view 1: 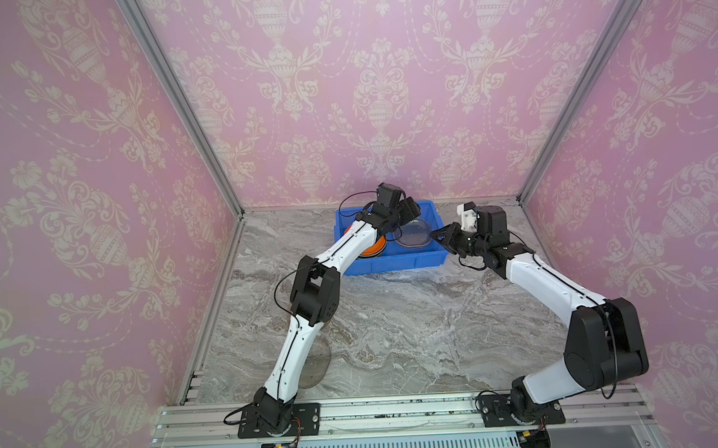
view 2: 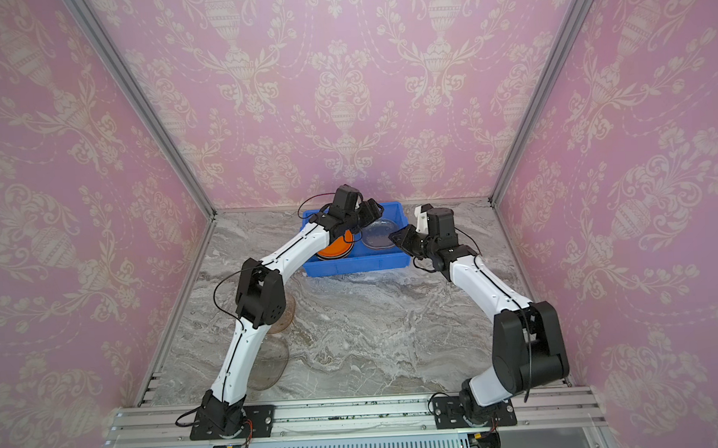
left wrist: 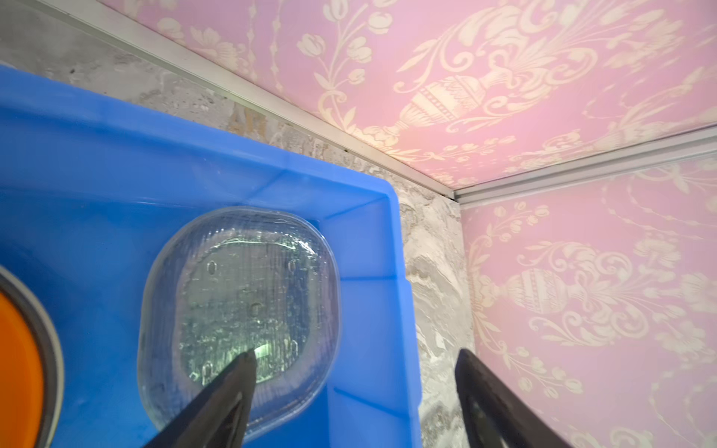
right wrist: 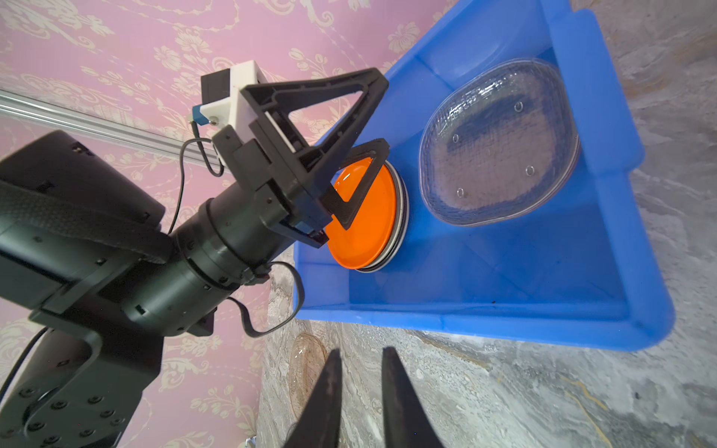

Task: Place the plates into the plastic bin on the countertop
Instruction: 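Lower the clear glass plate onto the glass dish and open the left gripper, then move the right gripper to the tinted glass plate while the left arm draws back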

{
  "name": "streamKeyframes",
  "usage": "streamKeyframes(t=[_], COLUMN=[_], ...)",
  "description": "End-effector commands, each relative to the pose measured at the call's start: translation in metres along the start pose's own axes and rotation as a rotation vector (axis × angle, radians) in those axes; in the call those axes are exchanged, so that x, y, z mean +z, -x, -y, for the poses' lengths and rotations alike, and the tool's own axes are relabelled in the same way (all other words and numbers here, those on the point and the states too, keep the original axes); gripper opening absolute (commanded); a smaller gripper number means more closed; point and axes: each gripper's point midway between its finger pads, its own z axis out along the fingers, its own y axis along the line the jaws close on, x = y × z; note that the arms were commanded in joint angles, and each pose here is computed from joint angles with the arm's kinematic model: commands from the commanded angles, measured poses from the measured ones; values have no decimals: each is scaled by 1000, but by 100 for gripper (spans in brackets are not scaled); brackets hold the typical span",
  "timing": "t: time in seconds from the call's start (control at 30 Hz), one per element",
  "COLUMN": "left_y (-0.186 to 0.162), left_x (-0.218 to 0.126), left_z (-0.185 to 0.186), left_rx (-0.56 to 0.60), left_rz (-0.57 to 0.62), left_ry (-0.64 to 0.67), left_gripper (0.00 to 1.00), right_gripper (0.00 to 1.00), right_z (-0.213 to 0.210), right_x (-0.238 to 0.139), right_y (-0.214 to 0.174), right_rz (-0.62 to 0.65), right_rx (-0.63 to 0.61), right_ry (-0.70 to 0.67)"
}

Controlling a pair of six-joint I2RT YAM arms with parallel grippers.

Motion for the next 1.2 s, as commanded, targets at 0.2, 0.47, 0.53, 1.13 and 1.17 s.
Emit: streamKeyframes(t=[0.2,0.47,0.53,1.13,1.17], left_y=[14,-11,-24,-82,-82], left_x=[-149,-271,-295,-349,-350], left_z=[37,-31,-53,-231,-234], left_rx=[257,328,272,-253,-268], left_rz=[87,124,107,87,94], left_ry=[-153,16,49,145,141], left_gripper=[88,91,91,84,84], right_gripper=[34,42,44,38,34], right_z=[-67,-92,-93,-74,-72], right_x=[-10,11,19,120,124], right_y=[-59,-164,-186,-300,-305], right_rz=[-144,-424,-476,-872,-892], right_rx=[-270,-376,-397,-355,-351], right_ry=[125,153,141,2,5])
